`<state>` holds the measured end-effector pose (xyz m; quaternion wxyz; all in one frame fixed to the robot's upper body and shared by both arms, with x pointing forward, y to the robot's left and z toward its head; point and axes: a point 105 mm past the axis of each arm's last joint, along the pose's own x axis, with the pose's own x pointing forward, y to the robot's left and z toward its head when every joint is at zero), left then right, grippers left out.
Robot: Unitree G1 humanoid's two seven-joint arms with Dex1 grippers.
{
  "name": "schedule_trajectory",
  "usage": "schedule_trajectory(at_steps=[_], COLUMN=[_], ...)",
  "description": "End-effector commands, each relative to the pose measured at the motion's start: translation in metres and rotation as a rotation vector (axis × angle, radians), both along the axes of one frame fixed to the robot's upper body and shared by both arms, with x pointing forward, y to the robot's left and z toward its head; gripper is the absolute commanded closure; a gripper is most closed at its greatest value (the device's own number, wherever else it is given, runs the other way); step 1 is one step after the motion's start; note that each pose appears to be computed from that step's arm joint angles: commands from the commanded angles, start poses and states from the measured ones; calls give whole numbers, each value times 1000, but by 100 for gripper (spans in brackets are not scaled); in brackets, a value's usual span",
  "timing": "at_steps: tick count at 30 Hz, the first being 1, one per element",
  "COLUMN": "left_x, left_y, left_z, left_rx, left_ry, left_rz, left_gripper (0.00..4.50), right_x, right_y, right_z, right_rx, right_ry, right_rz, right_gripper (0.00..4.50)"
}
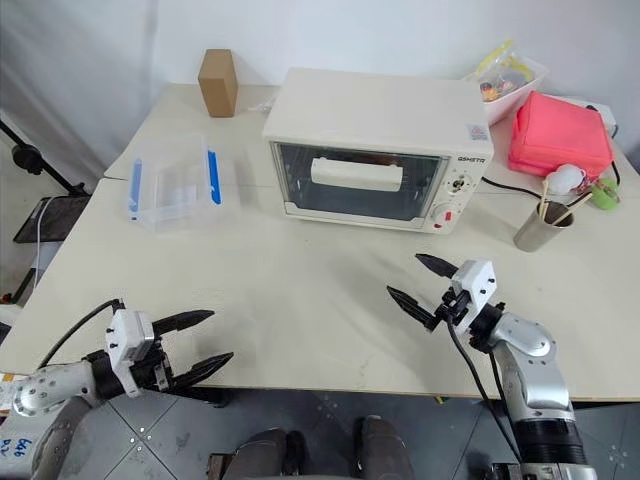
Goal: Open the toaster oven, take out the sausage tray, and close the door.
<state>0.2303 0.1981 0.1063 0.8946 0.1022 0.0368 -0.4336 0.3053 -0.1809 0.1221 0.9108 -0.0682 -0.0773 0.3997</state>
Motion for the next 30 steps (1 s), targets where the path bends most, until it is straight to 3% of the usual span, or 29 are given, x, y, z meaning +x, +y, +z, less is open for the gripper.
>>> schedule_trajectory(at_steps=[1, 8, 14, 21, 30], left_x=[11, 26, 45, 52, 55], left_y=[3, -7, -13, -29, -32], left_z=[15, 58, 79, 78, 71], left_rx=[-7, -330, -349, -366, -423], left_ry=[-92, -15, -128, -132, -94], left_rz=[57, 1, -27, -77, -60], left_gripper=[2, 2, 2, 2, 2], right_x=[5, 19, 37, 55, 31], right_y=[2, 12, 21, 29, 53], right_z=[18, 61, 84, 100, 111], right_rx=[42, 142, 170, 192, 131], right_ry=[-40, -30, -64, -127, -255], right_rz=[11, 48, 50, 19, 195], right_gripper=[0, 0, 0, 0, 0])
